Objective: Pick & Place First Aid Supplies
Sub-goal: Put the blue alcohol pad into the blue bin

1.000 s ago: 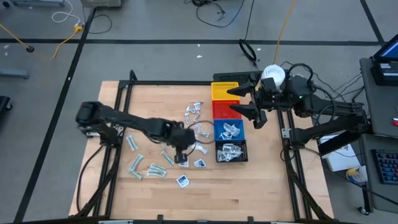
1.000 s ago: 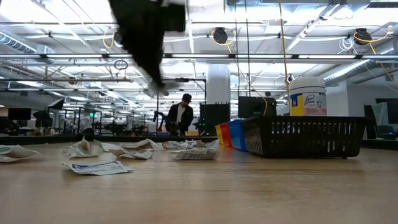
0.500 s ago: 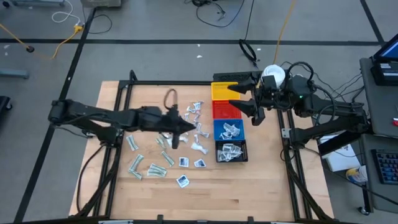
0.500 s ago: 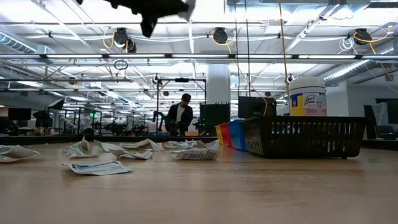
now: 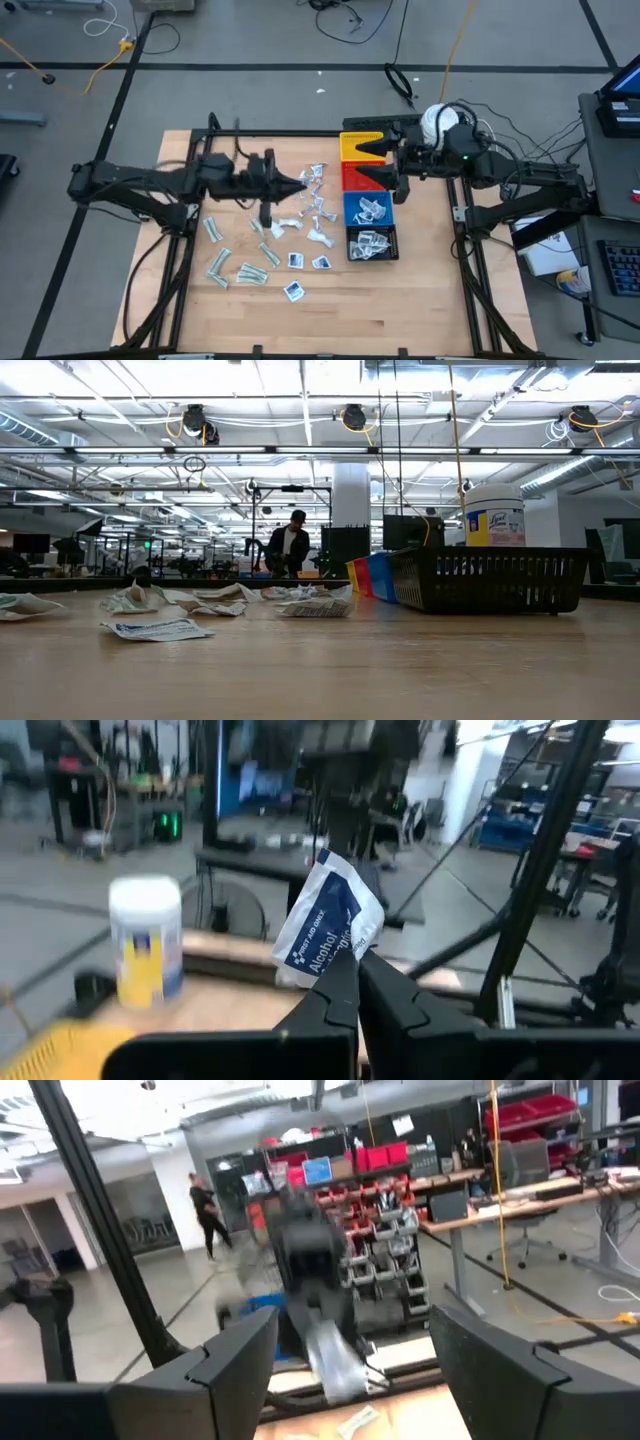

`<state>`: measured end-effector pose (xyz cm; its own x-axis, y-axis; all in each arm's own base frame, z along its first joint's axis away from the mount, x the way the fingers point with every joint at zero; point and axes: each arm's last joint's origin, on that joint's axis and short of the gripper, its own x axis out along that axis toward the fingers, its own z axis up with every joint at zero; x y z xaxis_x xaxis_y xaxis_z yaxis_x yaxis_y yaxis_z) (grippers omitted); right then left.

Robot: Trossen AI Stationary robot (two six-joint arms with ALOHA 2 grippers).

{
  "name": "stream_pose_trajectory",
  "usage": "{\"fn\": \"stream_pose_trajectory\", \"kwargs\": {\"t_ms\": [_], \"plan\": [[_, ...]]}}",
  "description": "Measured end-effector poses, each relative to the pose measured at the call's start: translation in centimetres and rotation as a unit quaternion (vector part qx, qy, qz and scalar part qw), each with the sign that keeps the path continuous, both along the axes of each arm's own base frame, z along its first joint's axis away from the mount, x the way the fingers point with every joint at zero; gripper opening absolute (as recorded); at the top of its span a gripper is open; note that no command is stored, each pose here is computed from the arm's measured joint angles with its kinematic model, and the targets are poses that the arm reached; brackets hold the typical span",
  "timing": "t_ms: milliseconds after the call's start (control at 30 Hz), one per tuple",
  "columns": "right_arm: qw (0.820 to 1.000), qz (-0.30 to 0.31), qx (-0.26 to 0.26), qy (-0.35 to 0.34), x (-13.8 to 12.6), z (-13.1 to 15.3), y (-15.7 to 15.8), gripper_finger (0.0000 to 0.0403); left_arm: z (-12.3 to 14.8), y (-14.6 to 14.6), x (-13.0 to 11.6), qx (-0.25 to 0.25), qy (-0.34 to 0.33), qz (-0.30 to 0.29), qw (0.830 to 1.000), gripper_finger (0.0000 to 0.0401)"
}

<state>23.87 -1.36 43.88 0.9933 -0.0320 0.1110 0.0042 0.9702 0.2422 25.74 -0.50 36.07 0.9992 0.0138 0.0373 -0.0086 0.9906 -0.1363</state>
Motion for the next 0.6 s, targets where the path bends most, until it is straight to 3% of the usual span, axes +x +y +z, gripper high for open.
{"fn": "stream_pose_trajectory", "kwargs": {"t_ms": [233,600], "plan": [[0.999,0.023,-0.034,0.004,2.1,0.8,0.0,0.0258,5.1,1.2,0.9,0.016,0.014,-0.020,1.000,0.0000],[0.997,0.049,-0.062,0.008,4.8,1.0,0.1,0.0258,8.1,1.3,3.7,0.032,-0.005,-0.062,0.998,0.0000]]}}
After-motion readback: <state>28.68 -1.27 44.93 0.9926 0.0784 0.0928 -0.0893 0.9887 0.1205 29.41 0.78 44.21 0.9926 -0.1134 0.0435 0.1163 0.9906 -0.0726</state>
